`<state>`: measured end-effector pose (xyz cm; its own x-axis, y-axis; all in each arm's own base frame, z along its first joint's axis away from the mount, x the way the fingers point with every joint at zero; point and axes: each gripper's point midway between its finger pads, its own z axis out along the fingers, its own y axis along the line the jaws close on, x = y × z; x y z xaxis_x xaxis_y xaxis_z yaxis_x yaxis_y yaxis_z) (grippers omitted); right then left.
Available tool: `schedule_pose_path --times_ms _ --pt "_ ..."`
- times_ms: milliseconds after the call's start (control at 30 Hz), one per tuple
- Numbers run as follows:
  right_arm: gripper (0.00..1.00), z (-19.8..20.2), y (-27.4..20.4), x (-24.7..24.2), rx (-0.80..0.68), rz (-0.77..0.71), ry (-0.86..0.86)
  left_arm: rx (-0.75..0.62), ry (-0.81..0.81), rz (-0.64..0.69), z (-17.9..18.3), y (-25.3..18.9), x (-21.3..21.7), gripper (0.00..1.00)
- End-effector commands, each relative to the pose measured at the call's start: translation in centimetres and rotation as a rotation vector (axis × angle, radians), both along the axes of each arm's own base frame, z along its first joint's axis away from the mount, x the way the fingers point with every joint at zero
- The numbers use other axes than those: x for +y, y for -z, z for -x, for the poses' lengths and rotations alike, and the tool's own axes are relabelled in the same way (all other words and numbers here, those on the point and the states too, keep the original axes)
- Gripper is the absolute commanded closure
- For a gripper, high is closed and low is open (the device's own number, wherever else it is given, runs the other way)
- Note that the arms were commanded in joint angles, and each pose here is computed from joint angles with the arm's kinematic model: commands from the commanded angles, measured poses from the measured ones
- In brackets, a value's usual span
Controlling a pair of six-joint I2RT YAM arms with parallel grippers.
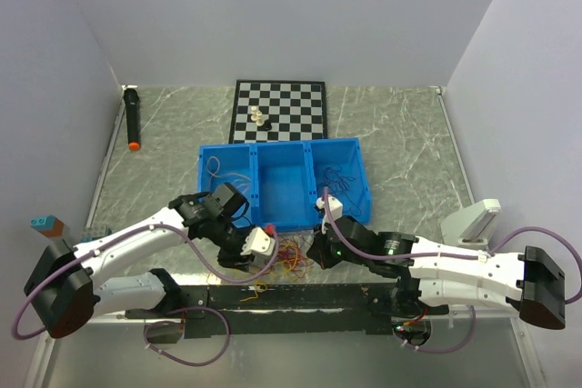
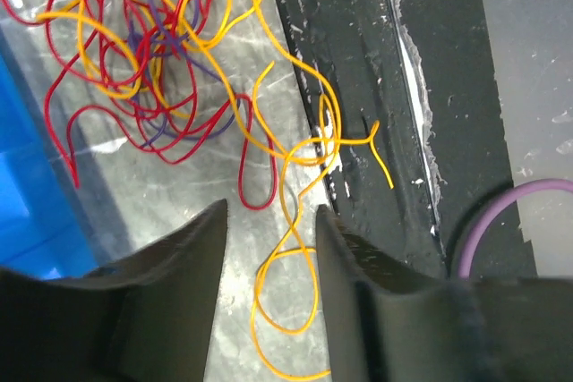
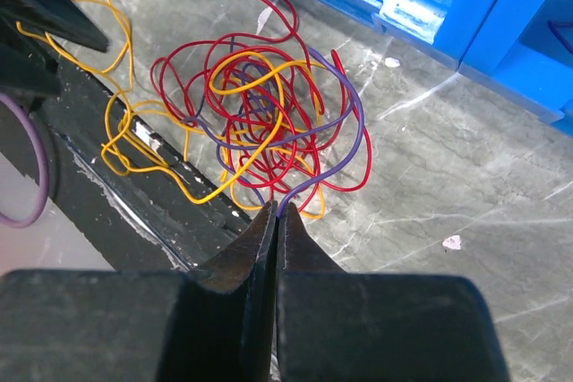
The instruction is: Untangle the cables
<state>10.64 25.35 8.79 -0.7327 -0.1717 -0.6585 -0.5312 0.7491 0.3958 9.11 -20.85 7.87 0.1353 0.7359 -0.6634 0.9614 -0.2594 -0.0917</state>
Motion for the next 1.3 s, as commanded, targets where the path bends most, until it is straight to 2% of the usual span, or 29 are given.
schedule_pose_path --times_ms 0,200,333,500,567,700,800,967,1133,1267 --pt "1.00 -0.3 -0.6 0.3 -0.021 -0.031 0.005 0.001 0.024 0.017 0.2 0.0 -1.1 0.47" --pt "1.00 -0.3 -0.8 0.3 -0.029 -0.040 0.000 0.008 0.047 -0.037 0.8 1.1 -0.5 0.38" --pt "1.00 -0.3 -1.0 0.2 -0.030 -0.051 0.001 -0.044 0.011 -0.067 0.0 2.7 -0.4 0.42" --pt "1.00 -0.3 -1.3 -0.1 -0.039 -0.059 0.005 -0.082 0.024 -0.121 -0.3 4.6 0.5 0.53" --pt "1.00 -0.3 -1.3 -0.3 -0.043 -0.066 0.011 -0.096 0.027 -0.135 -0.4 5.0 0.7 0.62" --pt "1.00 0.0 -1.1 -0.4 -0.038 -0.074 0.007 -0.163 -0.008 -0.142 -2.1 4.5 0.3 0.90" --pt "1.00 0.1 -0.8 -0.1 -0.032 -0.067 -0.011 -0.184 -0.015 -0.146 -2.8 2.9 0.0 0.97" --pt "1.00 0.1 0.2 0.2 -0.018 -0.024 -0.028 -0.207 -0.002 -0.112 -3.5 -2.7 -1.3 0.99" --pt "1.00 0.1 1.8 0.1 0.006 0.047 -0.033 -0.264 -0.003 -0.006 -4.2 -11.7 -2.9 0.99" --pt "1.00 0.3 2.5 0.1 0.024 0.068 -0.035 -0.457 -0.037 0.182 -5.8 -21.5 -4.1 0.99"
